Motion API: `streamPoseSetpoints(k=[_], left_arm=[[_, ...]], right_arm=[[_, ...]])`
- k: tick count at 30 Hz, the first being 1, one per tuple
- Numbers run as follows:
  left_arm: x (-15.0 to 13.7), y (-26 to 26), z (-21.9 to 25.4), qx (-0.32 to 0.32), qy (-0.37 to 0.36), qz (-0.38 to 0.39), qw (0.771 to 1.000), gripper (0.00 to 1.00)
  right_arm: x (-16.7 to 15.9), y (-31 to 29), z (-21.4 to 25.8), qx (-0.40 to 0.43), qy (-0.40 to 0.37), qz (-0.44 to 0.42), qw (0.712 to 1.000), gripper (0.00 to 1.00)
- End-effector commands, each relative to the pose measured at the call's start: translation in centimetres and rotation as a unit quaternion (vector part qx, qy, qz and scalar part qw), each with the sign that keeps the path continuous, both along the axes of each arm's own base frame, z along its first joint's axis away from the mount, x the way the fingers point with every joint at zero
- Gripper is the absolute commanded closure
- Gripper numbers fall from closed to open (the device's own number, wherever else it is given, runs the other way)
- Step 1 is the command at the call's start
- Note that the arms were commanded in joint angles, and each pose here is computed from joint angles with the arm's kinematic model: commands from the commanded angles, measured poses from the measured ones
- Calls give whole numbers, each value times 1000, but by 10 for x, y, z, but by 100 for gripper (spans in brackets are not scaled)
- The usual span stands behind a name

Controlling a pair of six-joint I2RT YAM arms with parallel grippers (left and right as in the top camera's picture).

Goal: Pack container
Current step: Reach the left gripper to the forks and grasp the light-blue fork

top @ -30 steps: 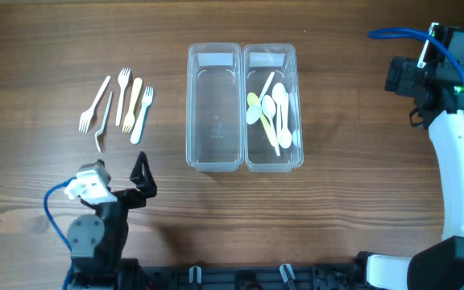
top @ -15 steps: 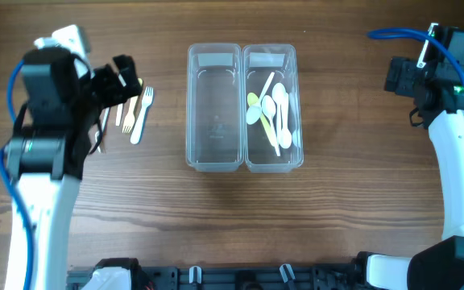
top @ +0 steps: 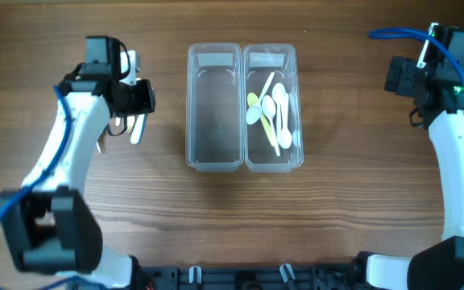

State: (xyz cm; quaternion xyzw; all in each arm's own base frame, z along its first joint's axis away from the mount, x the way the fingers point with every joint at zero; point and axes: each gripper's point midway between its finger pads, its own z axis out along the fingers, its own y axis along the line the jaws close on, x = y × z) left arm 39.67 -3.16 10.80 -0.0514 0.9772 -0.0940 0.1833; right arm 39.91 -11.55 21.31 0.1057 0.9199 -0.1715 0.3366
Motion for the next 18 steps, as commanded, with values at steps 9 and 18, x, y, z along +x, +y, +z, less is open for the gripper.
streamPoseSetpoints(k=[9,18], left_arm=[[25,21,-23,84,-18,-55,995,57],[26,21,-71,91,25,-87,992,57]], right_arm=[[2,1,4,7,-9,-5,1000,0],[2,1,4,7,-9,-5,1000,0]])
